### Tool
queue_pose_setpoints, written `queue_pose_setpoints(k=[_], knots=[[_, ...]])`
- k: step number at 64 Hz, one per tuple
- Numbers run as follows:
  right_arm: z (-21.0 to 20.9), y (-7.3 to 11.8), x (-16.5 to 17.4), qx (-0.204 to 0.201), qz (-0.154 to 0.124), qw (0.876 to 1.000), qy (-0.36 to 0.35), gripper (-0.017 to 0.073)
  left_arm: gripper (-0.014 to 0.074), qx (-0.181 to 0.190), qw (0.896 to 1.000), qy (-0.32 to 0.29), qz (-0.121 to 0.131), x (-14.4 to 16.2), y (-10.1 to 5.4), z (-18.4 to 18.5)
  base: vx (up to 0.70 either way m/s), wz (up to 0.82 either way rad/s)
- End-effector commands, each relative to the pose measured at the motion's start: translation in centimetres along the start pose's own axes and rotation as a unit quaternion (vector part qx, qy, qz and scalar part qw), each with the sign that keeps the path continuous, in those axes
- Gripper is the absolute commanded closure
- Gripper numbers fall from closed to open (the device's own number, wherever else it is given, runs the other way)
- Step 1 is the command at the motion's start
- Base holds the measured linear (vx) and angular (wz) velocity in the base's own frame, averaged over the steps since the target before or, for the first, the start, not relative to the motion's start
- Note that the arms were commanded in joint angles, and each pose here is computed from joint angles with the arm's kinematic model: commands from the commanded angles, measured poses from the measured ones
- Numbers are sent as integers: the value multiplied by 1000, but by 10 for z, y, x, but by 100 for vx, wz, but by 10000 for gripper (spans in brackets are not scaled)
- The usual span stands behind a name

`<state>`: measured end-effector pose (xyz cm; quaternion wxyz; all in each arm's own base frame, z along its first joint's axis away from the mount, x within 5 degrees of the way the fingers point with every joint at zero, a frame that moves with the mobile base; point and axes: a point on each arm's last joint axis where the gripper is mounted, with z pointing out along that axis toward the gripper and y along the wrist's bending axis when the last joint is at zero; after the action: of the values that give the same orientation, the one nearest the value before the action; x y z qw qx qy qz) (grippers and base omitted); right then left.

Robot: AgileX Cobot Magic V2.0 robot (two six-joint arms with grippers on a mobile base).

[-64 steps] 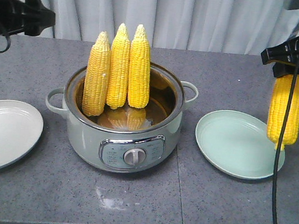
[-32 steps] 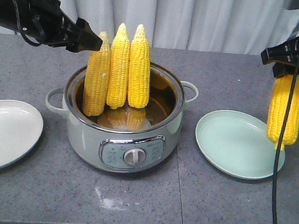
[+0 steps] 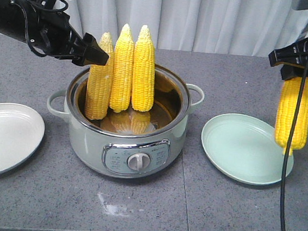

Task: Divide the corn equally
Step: 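Reach the left gripper into the pot and grasp another corn cob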

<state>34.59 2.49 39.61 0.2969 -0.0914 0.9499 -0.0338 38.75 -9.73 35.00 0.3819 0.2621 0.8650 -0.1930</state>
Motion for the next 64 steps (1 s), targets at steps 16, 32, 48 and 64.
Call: queue_pose_setpoints(k=[16, 32, 48, 64], knots=[[-26, -5, -6, 12, 2, 998, -55, 355, -8, 4, 997, -76, 15, -23, -12, -23, 0, 0], [-26, -5, -6, 12, 2, 998, -55, 355, -4, 11, 997, -73, 16, -21, -8, -11, 0, 0], [-26, -5, -6, 12, 2, 998, -55, 355, -3, 15, 998, -64, 4, -17, -3, 1, 0, 0], [-26, -5, -6, 12, 2, 998, -55, 355, -3, 28, 997, -69, 10, -17, -4, 6, 0, 0]])
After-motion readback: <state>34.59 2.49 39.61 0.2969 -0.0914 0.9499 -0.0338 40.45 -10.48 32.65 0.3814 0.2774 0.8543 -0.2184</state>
